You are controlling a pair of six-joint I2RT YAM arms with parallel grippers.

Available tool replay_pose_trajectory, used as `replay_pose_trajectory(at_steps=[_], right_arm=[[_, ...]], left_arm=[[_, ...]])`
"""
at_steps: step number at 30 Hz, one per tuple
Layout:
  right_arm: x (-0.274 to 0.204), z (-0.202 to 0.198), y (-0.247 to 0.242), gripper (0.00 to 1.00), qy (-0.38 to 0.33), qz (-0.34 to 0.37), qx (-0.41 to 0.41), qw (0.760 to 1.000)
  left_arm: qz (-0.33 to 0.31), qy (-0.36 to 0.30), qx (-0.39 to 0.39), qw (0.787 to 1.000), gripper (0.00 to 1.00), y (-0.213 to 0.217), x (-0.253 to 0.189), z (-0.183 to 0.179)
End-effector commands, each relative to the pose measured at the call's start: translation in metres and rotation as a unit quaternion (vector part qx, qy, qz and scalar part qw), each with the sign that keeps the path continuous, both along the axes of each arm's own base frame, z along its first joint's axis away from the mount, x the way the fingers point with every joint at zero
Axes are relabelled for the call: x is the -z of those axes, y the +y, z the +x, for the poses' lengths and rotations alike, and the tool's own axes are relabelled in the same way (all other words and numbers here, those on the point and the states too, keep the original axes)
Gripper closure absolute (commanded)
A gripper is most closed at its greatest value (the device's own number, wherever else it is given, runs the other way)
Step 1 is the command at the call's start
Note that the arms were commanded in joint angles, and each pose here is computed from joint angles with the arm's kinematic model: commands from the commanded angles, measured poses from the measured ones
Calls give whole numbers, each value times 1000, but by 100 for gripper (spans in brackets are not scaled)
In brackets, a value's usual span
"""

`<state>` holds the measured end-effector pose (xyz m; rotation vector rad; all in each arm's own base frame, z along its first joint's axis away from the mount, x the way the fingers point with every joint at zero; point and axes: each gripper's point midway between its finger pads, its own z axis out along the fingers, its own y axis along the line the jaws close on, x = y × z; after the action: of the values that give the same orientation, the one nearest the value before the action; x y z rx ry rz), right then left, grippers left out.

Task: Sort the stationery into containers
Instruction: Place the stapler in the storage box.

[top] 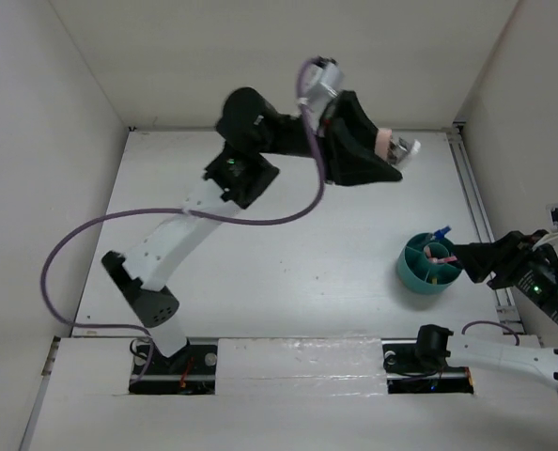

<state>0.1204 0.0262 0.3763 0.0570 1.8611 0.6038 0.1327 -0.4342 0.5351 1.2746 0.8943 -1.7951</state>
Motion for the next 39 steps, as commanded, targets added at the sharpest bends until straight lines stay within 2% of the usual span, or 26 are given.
replay_pose_trajectory(at_steps=[1, 2, 4, 5, 8, 10, 12, 15, 16, 20, 24, 26, 30, 32, 34, 36, 37, 39], right_arm=[[-18, 5, 3, 43, -23, 8, 1, 1000], [-21, 5, 4, 43, -26, 14, 1, 1000], [-23, 7, 3, 43, -31, 14, 5, 999], [-25, 7, 4, 43, -33, 19, 5, 999], [-24, 8, 7, 43, -33, 10, 4, 999], [-26, 7, 4, 43, -33, 12, 4, 999], [-29, 7, 2, 43, -35, 17, 4, 999], [-30, 7, -2, 43, -36, 16, 9, 999], [-30, 7, -2, 43, -36, 16, 9, 999], [-38, 5, -13, 43, -45, 30, 19, 998], [-39, 3, -22, 43, -47, 34, 24, 998], [-40, 3, -24, 43, -47, 34, 24, 998], [-49, 4, -33, 43, -48, 24, 40, 998], [-54, 4, -37, 43, -51, 27, 46, 997], [-58, 4, -43, 43, -57, 31, 52, 997], [-60, 4, -45, 43, -62, 26, 50, 996], [-60, 4, -45, 43, -62, 26, 50, 996], [-60, 4, -43, 43, -62, 27, 50, 996]], left_arm=[[10, -41, -175, 984, 100, 21, -17, 57], [31, -11, -223, 974, 100, 18, -5, 97], [70, 8, -283, 957, 100, 11, 17, 127], [80, 15, -343, 936, 100, 11, 27, 153], [167, 16, -368, 915, 100, -3, 96, 183], [224, 23, -426, 876, 100, 1, 136, 213], [282, 1, -466, 839, 100, 10, 170, 220], [323, -27, -486, 811, 100, 11, 195, 210], [337, -47, -525, 780, 100, 13, 201, 209], [378, -110, -578, 715, 100, 13, 220, 193], [405, -163, -588, 681, 100, 8, 235, 171], [424, -190, -601, 651, 100, 13, 247, 167], [440, -269, -577, 634, 100, 17, 266, 144], [432, -299, -565, 636, 100, 20, 267, 135], [418, -317, -541, 657, 100, 23, 268, 124], [403, -323, -505, 692, 100, 13, 263, 109], [390, -318, -467, 727, 100, 2, 263, 96], [387, -306, -446, 747, 100, -5, 257, 87]])
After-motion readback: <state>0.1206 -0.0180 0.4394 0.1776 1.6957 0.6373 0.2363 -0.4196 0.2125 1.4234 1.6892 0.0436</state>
